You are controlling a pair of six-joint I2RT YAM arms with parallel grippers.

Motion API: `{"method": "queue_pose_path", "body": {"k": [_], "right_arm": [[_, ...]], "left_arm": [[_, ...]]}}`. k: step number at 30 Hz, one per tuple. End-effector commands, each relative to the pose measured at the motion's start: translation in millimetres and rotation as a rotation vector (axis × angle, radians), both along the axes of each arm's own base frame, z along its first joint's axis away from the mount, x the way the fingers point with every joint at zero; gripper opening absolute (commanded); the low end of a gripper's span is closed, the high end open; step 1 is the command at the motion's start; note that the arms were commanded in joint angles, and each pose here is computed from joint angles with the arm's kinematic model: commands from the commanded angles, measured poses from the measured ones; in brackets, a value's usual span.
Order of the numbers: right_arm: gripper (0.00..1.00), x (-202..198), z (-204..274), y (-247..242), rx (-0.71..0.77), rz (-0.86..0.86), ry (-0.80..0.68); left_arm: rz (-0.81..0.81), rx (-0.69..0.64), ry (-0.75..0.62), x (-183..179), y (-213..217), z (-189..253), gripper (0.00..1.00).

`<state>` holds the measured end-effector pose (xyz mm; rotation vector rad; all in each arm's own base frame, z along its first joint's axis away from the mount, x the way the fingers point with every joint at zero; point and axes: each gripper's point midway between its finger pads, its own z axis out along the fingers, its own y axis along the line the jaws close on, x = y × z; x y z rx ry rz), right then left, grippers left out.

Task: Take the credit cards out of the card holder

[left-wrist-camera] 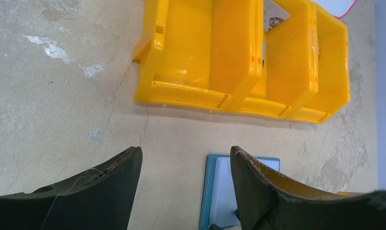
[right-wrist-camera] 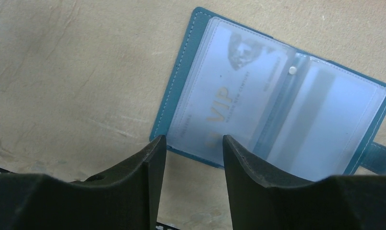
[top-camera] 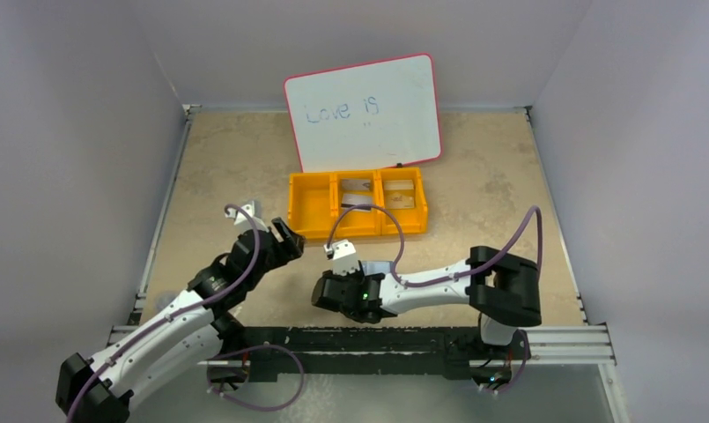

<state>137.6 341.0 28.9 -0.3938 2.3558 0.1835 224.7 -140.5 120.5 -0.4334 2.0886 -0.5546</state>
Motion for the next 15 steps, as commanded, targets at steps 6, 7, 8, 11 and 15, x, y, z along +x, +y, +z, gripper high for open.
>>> {"method": "queue_pose_path", "body": {"k": [6, 7, 8, 11, 15], "right_arm": [[0.23, 0.6, -6.5, -13.8, -0.021, -0.048, -0.006], [0.22, -1.3, -6.8, -13.4, -0.006, -0.04, 0.001], [0.21, -2.4, -7.0, -13.9, 0.005, -0.039, 0.006], [0.12, -0.3, -3.2, -21.4, 0.01, -0.074, -0.007], [0.0, 5.6, 18.8, -29.1, 0.07, -0.144, -0.039]], "left_arm": [[0.015, -0.005, -0.033, 3.7, 2.1, 7.3, 0.68], [0.012, -0.004, -0.032, 3.6, 1.6, 6.9, 0.68], [0.009, -0.002, -0.031, 3.5, 1.1, 6.6, 0.68], [0.007, 0.0, -0.027, 3.6, 0.6, 5.6, 0.68], [-0.002, -0.012, -0.027, 3.9, -2.6, 3.8, 0.68]]}}
